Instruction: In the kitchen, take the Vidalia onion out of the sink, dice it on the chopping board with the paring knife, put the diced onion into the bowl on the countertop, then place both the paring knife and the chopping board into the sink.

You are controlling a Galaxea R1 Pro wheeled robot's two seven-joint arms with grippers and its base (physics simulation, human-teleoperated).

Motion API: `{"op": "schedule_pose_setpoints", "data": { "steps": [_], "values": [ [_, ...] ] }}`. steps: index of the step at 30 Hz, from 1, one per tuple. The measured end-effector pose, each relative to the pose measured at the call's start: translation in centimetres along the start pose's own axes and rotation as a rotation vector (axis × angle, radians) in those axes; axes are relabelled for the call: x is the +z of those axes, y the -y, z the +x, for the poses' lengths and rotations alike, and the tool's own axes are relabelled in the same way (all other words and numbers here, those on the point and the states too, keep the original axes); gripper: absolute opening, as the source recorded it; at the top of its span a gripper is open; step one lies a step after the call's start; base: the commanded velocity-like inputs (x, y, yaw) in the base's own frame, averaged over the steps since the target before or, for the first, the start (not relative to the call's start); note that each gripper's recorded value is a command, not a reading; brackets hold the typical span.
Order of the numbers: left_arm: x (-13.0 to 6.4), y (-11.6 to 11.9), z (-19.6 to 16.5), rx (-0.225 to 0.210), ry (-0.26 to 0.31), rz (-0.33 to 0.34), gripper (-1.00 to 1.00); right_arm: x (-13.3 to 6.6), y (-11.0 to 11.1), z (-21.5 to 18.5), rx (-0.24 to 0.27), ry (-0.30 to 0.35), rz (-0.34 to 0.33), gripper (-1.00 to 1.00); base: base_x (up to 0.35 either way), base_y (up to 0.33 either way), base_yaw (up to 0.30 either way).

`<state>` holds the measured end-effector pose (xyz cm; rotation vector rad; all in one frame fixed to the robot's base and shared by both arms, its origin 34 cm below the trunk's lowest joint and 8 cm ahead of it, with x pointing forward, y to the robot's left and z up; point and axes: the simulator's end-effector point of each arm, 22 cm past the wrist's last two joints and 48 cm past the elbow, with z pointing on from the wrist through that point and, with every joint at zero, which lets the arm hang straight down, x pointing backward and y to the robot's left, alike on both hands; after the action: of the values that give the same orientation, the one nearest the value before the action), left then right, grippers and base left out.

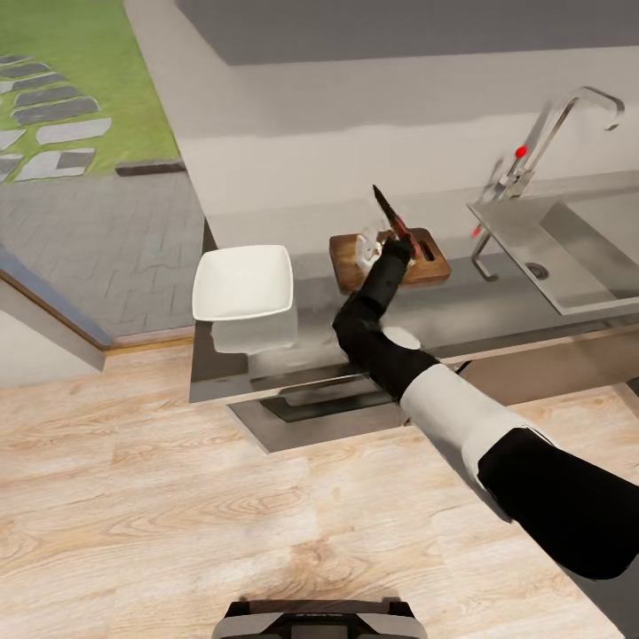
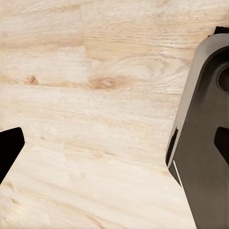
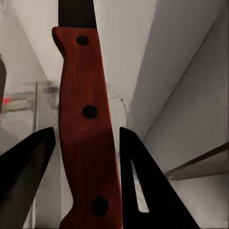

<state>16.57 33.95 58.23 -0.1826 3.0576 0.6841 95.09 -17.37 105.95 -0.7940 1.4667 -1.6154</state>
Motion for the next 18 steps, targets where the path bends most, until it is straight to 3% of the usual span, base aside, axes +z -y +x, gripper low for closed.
{"op": "schedule_pose_setpoints", "data": {
  "steps": [4,5,6,7,8,10,11,13,16,18],
  "values": [
    [0.0,0.0,0.0,0.000,0.000,0.000,1.00,1.8,6.1,1.1,0.242,-0.073,0.029,-1.00,0.000,0.000,0.000],
    [0.0,0.0,0.0,0.000,0.000,0.000,1.00,2.6,8.3,2.2,0.333,-0.109,0.035,-1.00,0.000,0.000,0.000],
    [0.0,0.0,0.0,0.000,0.000,0.000,1.00,3.6,9.1,3.8,0.426,-0.153,0.001,-1.00,0.000,0.000,0.000],
    [0.0,0.0,0.0,0.000,0.000,0.000,1.00,4.1,9.0,4.4,0.464,-0.170,-0.027,-1.00,0.000,0.000,0.000],
    [0.0,0.0,0.0,0.000,0.000,0.000,1.00,5.5,8.0,6.3,0.554,-0.212,-0.125,-1.00,0.000,0.000,0.000],
    [0.0,0.0,0.0,0.000,0.000,0.000,1.00,7.5,5.0,9.3,0.683,-0.256,-0.327,-1.00,0.000,0.000,0.000],
    [0.0,0.0,0.0,0.000,0.000,0.000,1.00,8.3,2.4,10.8,0.779,-0.258,-0.499,-1.00,0.000,0.000,0.000],
    [0.0,0.1,0.0,0.000,0.000,0.001,1.00,9.0,-0.1,13.7,0.884,-0.258,-0.698,-1.00,0.000,0.000,0.000],
    [-0.2,0.7,0.1,-0.002,-0.002,0.009,1.00,9.8,-1.0,18.4,0.990,-0.249,-0.871,-1.00,0.000,0.000,0.000],
    [-0.3,0.9,0.1,-0.003,-0.003,0.012,1.00,10.3,-0.9,20.7,1.009,-0.252,-0.899,-1.00,0.000,0.000,0.000]
  ]
}}
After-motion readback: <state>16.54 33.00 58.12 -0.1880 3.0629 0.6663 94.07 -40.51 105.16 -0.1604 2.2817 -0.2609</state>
